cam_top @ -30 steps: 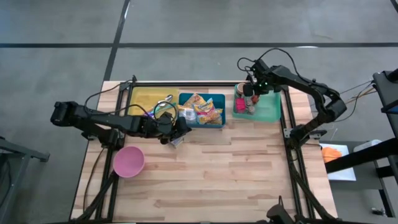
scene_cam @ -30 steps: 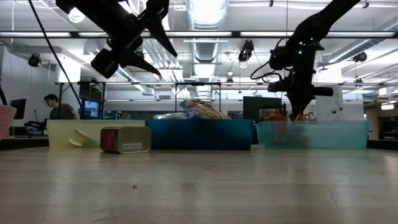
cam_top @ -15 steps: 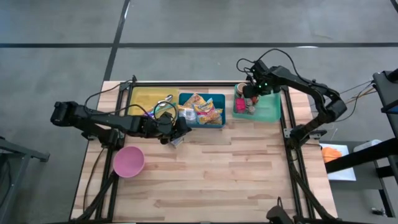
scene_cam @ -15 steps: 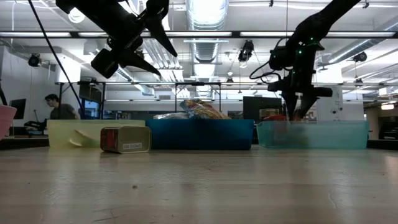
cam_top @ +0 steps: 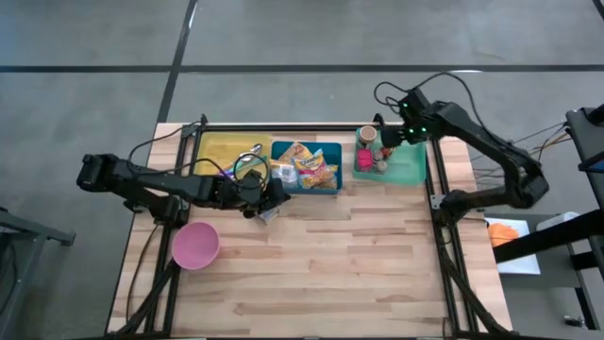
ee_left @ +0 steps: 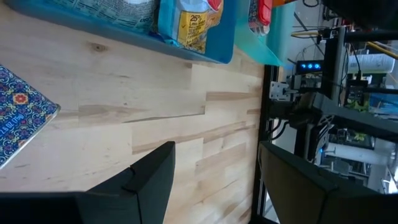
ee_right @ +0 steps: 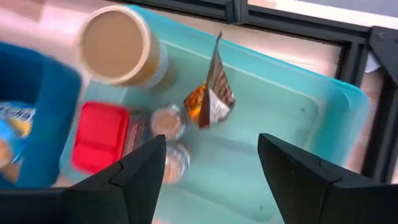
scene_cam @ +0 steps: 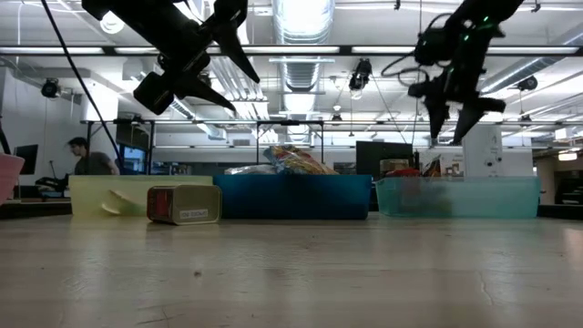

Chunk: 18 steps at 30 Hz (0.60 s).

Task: Pick & Place Food Item
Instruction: Put the red seasoning can into the light green bin

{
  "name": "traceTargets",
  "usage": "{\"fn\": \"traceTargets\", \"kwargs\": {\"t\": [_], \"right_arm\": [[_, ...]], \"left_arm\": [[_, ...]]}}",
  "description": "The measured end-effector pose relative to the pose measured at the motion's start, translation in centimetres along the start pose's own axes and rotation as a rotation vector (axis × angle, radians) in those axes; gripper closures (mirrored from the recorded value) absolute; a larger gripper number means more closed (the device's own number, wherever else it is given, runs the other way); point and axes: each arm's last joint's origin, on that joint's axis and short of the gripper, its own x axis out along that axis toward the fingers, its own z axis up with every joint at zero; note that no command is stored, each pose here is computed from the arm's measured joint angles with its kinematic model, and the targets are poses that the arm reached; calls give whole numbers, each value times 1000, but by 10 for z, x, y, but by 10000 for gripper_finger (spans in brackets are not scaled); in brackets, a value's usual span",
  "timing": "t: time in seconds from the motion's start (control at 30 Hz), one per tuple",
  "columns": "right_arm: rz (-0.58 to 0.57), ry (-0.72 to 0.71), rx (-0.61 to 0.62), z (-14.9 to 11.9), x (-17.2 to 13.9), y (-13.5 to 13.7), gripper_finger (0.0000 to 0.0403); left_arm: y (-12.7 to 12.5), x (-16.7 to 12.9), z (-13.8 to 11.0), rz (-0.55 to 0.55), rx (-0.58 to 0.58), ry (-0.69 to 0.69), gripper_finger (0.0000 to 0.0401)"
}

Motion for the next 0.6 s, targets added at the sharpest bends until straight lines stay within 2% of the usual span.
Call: {"fn": "traceTargets", "kwargs": {"t": [0.2,0.4,0.5,0.6], "right_arm": [[76,-98,-35,-21,-40,-2,150],[168,-149,1,-46,-70,0,150],[230,-162,-58,-61,-80,4,150],[346,-185,-198,-80,-85,13,150]], "left_arm": [[0,0,0,0,-53,-1,164],[0,0,0,-1,-91,-3,164],[0,0,0,0,-91,-3,164],[0,0,0,0,-90,-3,164]]}}
